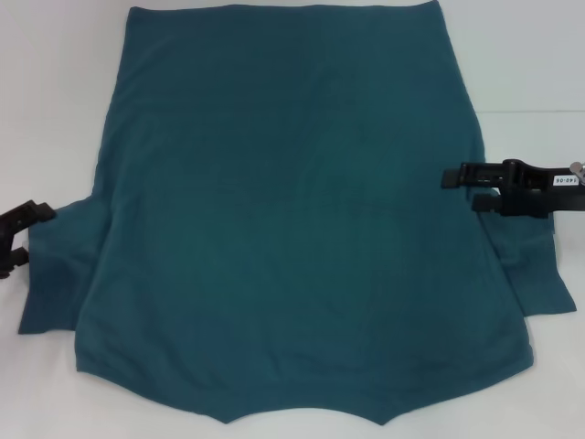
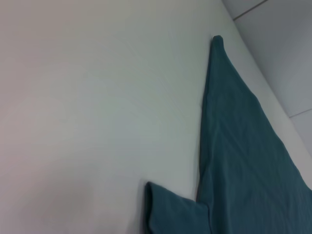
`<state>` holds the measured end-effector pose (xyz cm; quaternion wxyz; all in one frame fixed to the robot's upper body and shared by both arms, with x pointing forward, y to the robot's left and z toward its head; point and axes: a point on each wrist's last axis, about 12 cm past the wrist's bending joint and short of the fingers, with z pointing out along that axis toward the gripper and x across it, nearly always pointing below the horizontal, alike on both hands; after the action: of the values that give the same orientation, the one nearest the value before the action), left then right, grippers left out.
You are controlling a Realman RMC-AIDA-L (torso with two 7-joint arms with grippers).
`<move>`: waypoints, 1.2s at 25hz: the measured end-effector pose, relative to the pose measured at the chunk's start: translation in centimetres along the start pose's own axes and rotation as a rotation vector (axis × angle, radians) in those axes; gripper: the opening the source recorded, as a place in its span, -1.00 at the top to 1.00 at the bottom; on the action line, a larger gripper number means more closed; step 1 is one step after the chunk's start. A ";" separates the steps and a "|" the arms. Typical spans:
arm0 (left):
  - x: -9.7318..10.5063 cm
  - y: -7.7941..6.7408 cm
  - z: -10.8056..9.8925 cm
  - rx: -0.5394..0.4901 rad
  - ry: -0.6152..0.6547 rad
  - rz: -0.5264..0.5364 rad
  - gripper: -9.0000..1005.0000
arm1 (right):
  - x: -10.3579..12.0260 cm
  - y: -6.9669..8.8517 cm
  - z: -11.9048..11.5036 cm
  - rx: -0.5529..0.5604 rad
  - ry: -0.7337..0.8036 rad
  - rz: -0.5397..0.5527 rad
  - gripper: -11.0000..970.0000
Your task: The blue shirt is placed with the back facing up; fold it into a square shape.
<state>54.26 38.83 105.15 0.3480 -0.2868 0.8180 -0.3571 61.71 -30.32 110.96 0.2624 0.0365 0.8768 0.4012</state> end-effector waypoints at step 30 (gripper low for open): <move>0.2 -1.0 0.8 0.000 0.083 0.156 0.59 | 0.0 0.0 0.0 -0.007 -0.010 -0.001 -0.82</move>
<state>54.96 37.81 105.50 0.3406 -0.2071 0.8516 -0.3406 61.72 -30.34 111.01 0.2671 0.0370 0.8740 0.4041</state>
